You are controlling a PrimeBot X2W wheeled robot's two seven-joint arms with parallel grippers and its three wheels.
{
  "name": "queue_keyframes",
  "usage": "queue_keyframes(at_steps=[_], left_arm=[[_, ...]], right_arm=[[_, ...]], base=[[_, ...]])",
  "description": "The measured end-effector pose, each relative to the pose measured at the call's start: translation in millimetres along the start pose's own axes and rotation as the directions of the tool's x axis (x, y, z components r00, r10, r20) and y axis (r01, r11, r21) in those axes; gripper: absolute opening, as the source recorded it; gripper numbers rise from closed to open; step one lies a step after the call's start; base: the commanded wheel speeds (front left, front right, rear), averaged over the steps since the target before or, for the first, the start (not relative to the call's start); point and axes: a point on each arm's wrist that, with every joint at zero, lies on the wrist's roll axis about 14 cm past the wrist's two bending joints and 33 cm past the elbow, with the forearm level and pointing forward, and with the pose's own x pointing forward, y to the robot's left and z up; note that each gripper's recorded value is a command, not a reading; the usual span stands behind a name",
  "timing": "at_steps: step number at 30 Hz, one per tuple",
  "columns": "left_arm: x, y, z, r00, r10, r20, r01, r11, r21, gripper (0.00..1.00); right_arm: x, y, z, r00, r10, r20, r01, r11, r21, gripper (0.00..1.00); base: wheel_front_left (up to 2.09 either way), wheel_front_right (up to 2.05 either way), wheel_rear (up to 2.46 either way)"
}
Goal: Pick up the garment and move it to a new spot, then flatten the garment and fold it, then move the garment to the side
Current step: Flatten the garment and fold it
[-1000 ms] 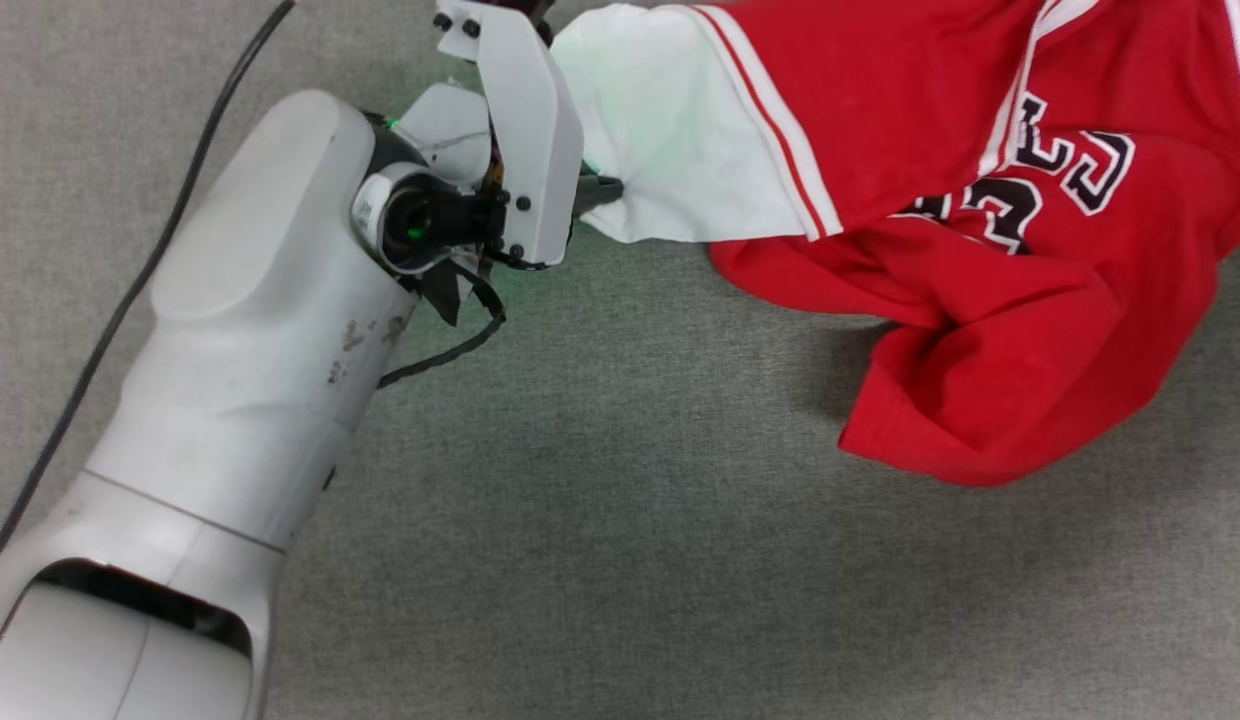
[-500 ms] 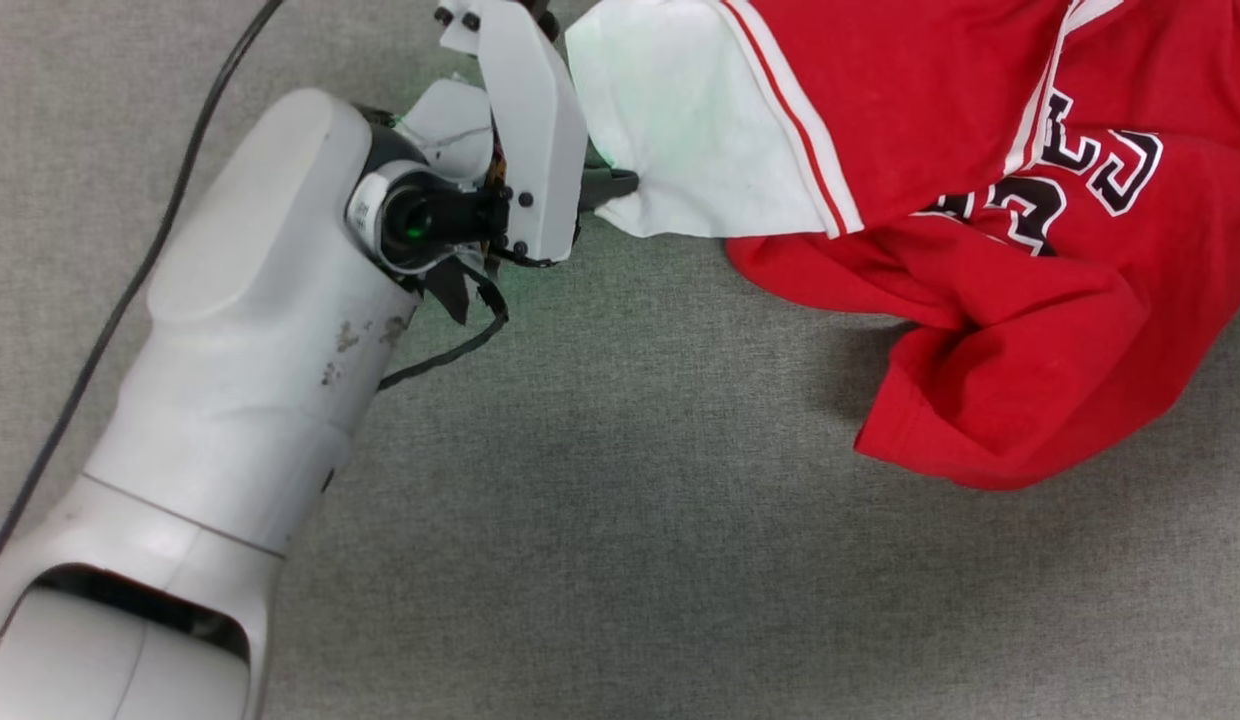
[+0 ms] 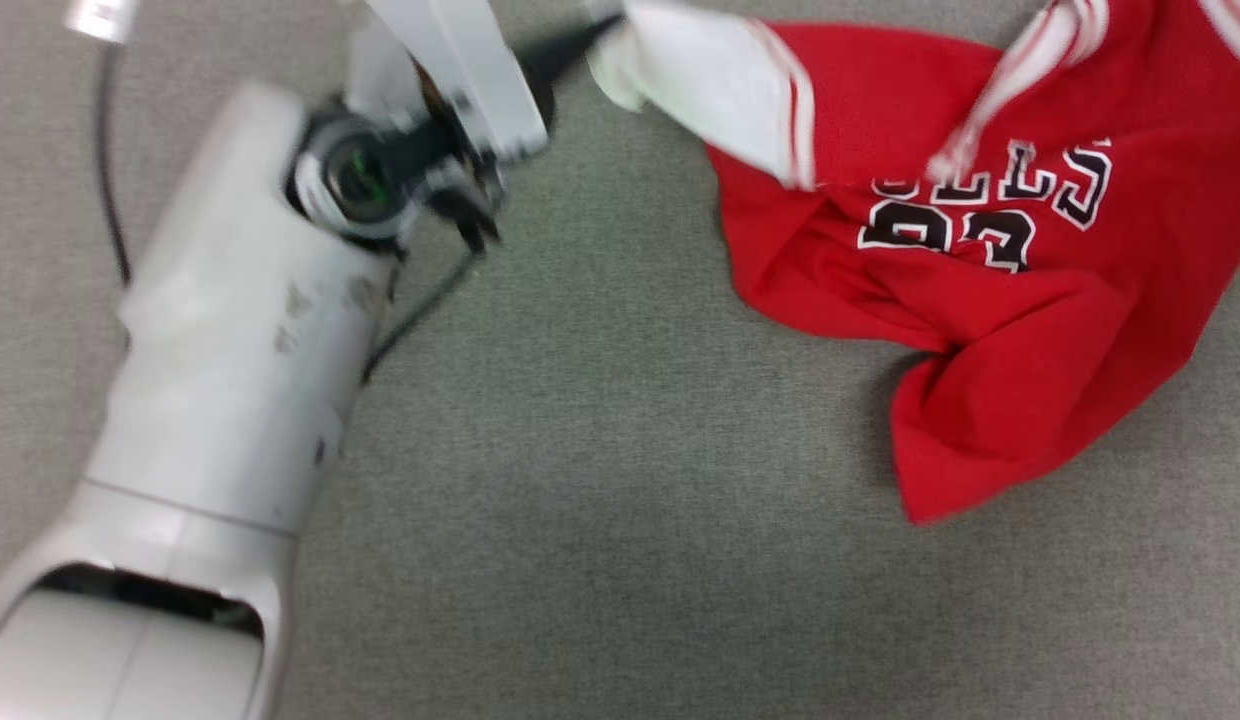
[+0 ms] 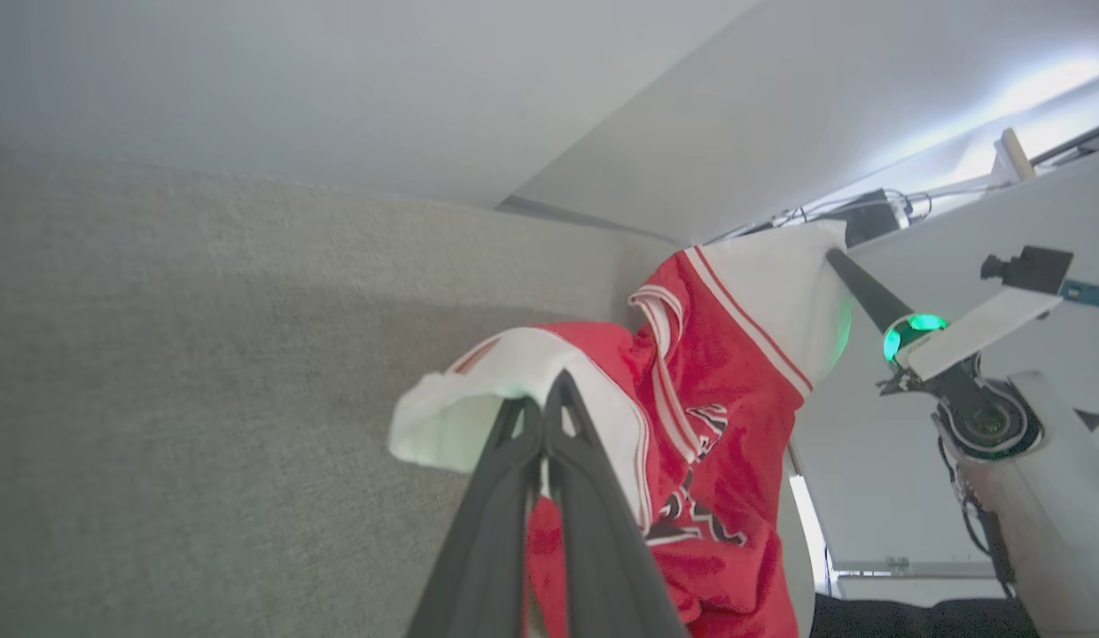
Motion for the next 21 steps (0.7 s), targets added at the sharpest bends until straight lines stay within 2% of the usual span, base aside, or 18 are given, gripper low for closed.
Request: queue_keyframes(at_steps=[4,6,9,15,21], left_arm=[[-18.9,-6.7,67.1,0.968,0.009,0.252,0.009,0.998,-0.069,0.0],[-29.7,0.3,97.4,0.929,0.044,0.367,-0.01,0.996,-0.092,0.0],[-41.4,14.8,134.3,0.864,0.113,0.491,-0.074,0.992,-0.1,0.0],[-64.9,10.2,210.6,0.711,0.134,0.69,-0.139,0.989,-0.048,0.0],[-103.2,-24.0,275.4,0.518,0.048,0.854,-0.129,0.991,0.023,0.0]], right_arm=[[1.0,42.3,41.7,0.988,0.092,0.127,-0.093,0.996,0.003,0.0],[1.8,62.3,56.1,0.975,0.134,0.176,-0.135,0.991,-0.007,0.0],[2.9,67.6,89.1,0.947,0.144,0.289,-0.145,0.989,-0.017,0.0],[-1.0,97.4,165.5,0.844,0.163,0.511,-0.224,0.973,0.061,0.0],[-16.2,109.2,224.9,0.732,0.126,0.669,-0.282,0.951,0.13,0.0]], base=[[0.0,0.0,0.0],[0.0,0.0,0.0],[0.0,0.0,0.0],[0.0,0.0,0.0],[0.0,0.0,0.0]])
